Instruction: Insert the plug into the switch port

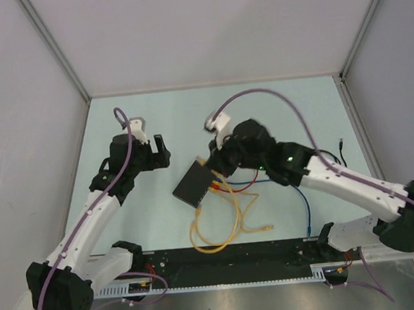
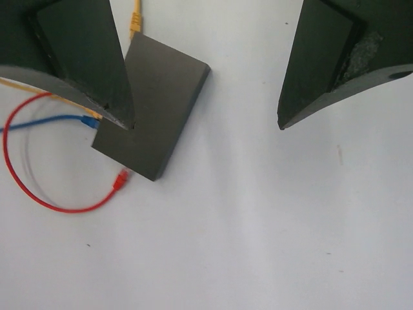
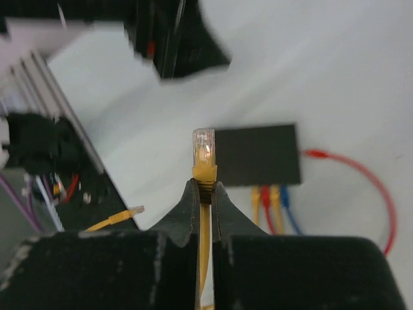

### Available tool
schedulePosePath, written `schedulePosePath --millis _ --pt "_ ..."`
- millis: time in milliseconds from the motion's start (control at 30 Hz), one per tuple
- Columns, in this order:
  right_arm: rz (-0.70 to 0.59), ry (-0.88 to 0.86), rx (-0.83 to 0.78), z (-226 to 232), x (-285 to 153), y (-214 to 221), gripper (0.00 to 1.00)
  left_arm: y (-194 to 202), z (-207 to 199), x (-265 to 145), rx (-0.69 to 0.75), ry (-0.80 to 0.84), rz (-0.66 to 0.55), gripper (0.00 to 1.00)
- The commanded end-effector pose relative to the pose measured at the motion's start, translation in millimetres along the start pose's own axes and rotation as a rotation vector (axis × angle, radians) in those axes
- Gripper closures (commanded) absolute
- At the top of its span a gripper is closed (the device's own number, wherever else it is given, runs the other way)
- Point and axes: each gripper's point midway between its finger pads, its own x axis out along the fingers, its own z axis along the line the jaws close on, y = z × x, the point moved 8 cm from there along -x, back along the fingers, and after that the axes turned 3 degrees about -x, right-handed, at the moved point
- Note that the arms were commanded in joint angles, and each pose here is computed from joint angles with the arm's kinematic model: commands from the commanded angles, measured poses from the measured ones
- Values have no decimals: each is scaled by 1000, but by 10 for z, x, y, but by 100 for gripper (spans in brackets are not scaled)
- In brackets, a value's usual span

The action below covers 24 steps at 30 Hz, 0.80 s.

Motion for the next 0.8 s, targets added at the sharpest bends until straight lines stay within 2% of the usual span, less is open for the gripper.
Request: schedulePosePath --millis 0,33,133,333,467,767 --pt "257 -68 -1 338 446 817 100 -57 137 -60 -28 -126 -55 5" --pt "323 -68 -13 378 599 1035 100 -44 125 -62 -28 -111 -47 5" --pt "416 -64 -39 444 879 1493 100 11 56 -32 -24 -26 -27 5" --pt "523 81 -122 304 1204 2042 100 220 -53 141 -1 131 104 5" --pt "534 174 -151 202 1261 2149 100 288 -121 285 -3 201 196 4" --pt "531 206 -145 85 1287 2215 100 327 -210 586 -41 261 359 4"
